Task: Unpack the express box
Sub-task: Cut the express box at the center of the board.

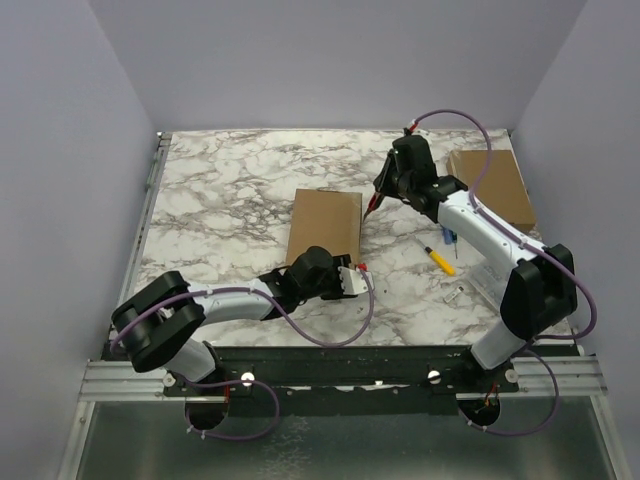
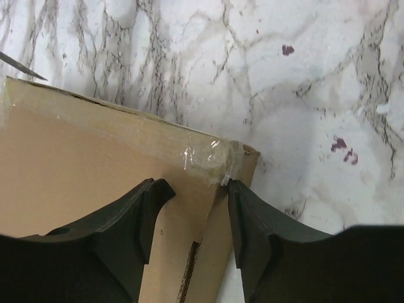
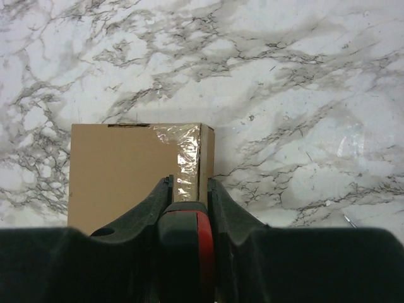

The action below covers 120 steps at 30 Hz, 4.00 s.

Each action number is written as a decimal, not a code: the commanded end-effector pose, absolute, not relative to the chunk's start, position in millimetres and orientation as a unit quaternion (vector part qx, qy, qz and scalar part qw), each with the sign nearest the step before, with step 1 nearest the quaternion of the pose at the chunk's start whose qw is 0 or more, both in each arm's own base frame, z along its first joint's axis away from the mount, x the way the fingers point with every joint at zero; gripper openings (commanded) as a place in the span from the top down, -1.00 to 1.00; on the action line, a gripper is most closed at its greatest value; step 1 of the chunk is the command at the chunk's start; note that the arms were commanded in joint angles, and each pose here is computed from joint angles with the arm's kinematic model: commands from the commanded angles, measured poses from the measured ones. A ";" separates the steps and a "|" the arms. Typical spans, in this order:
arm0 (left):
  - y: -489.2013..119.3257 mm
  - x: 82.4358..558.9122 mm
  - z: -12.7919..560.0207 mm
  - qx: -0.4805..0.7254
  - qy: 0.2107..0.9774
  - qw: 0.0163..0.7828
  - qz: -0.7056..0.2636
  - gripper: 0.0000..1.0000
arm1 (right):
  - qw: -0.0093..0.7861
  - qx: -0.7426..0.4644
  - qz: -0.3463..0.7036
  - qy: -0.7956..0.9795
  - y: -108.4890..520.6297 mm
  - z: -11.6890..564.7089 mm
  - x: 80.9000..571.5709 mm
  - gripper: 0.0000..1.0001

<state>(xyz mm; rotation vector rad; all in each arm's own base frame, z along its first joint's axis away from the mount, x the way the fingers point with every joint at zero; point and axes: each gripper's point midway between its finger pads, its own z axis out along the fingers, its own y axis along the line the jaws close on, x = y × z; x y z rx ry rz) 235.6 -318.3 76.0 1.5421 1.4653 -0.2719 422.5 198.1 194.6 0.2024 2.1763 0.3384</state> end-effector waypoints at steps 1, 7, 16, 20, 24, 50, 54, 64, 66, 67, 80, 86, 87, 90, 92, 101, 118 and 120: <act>-338.3 238.8 81.2 0.593 0.603 0.511 -0.153 -0.04 | 0.469 0.072 0.141 0.869 208.3 208.3 436.6 0.99; -344.8 245.4 84.7 0.573 0.618 0.511 -0.171 -0.03 | 0.467 0.066 0.118 0.874 211.0 198.1 440.6 0.99; -347.1 241.2 77.7 0.577 0.620 0.499 -0.184 -0.03 | 0.468 0.053 0.057 0.880 203.4 187.3 445.4 0.99; -344.5 244.3 74.0 0.574 0.627 0.497 -0.178 -0.03 | 0.472 0.042 0.045 0.880 204.1 188.1 440.7 0.99; -344.8 245.6 69.1 0.570 0.634 0.490 -0.181 -0.03 | 0.474 0.038 0.045 0.879 203.8 188.4 436.3 0.99; -346.2 247.5 62.4 0.554 0.653 0.482 -0.187 0.02 | 0.457 0.021 0.041 0.888 202.8 176.5 402.3 0.99; -349.7 249.7 60.5 0.531 0.670 0.479 -0.197 0.07 | 0.453 0.026 0.041 0.890 207.8 175.1 387.1 0.99; -349.6 255.8 56.8 0.479 0.705 0.482 -0.205 0.11 | 0.443 0.028 0.018 0.896 209.2 165.7 348.2 1.00; -349.5 256.1 55.2 0.472 0.709 0.481 -0.206 0.12 | 0.442 0.028 0.018 0.896 208.4 165.6 342.5 0.99; -349.5 255.6 53.7 0.471 0.711 0.480 -0.207 0.12 | 0.441 0.029 0.020 0.897 208.0 166.1 339.9 0.99; -340.6 261.3 29.7 0.460 0.735 0.465 -0.179 0.19 | 0.431 0.033 0.042 0.901 207.7 160.8 310.5 0.99; -339.3 262.3 26.6 0.456 0.739 0.464 -0.175 0.20 | 0.440 0.022 0.053 0.896 205.0 160.3 299.3 0.99; -339.2 261.9 25.3 0.456 0.740 0.462 -0.176 0.20 | 0.439 0.018 0.054 0.897 205.0 159.8 298.2 0.99; -339.3 262.4 21.7 0.455 0.743 0.459 -0.174 0.20 | 0.433 0.013 0.051 0.900 204.0 157.6 292.6 0.99; -339.5 262.1 21.8 0.455 0.743 0.459 -0.175 0.20 | 0.428 0.012 0.049 0.902 202.1 155.7 288.3 0.99; -338.5 262.9 22.3 0.451 0.745 0.461 -0.173 0.21 | 0.415 0.010 0.053 0.908 205.7 153.0 274.0 0.99; -336.3 264.2 19.4 0.452 0.746 0.460 -0.166 0.23 | 0.390 0.018 0.049 0.919 199.8 146.9 249.3 0.99; -336.4 263.6 18.8 0.453 0.746 0.459 -0.165 0.23 | 0.386 0.019 0.050 0.921 201.6 146.4 248.9 0.99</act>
